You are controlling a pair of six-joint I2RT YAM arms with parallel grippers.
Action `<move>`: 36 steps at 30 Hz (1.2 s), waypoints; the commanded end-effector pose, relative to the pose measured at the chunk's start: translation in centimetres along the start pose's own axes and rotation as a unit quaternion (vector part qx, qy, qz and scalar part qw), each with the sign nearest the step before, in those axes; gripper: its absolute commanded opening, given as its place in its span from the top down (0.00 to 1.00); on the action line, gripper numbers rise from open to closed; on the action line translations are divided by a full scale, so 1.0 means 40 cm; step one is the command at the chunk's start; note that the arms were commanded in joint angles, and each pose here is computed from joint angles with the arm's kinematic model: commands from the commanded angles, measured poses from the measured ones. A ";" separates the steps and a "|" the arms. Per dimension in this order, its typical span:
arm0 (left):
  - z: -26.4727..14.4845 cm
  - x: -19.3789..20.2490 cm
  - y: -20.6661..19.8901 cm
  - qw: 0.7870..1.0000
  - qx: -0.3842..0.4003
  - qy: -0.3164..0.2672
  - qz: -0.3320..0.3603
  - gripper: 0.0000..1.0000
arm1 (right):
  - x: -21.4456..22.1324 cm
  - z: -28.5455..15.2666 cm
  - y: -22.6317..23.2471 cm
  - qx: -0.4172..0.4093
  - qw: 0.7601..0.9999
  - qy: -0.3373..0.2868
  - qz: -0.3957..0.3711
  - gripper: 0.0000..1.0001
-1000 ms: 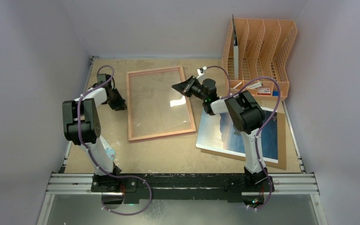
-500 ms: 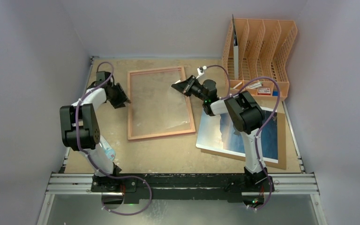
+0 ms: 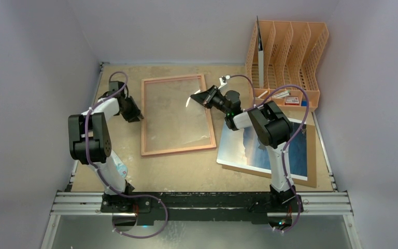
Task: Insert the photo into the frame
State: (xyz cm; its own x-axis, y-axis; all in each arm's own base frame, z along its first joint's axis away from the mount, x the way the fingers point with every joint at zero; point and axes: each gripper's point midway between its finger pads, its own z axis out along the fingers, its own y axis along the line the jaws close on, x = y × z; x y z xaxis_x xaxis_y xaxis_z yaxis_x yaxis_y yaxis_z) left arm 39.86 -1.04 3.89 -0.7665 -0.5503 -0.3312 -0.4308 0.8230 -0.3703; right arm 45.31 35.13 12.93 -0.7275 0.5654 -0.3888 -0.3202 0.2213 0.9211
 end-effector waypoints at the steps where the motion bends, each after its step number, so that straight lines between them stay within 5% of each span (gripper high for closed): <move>1: 0.002 -0.001 0.040 0.999 -0.043 -0.004 0.004 0.75 | -0.028 -0.007 0.050 -0.037 0.999 -0.019 -0.013 1.00; 22: 0.051 0.062 0.065 0.996 -0.068 0.053 0.012 0.77 | -0.033 -0.004 0.025 -0.052 0.998 -0.022 -0.007 1.00; 36: 0.049 0.059 0.060 0.996 -0.067 0.055 0.016 0.77 | -0.044 0.009 -0.046 0.033 0.999 -0.029 0.024 1.00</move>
State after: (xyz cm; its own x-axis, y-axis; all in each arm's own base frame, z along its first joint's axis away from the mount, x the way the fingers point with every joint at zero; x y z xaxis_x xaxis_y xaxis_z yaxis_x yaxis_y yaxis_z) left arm 39.55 -0.51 3.29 -0.7833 -0.5448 -0.2995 -0.4580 0.8315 -0.3144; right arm 46.28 33.82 9.52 -0.7401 0.5912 -0.3206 -0.2241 0.2327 0.9464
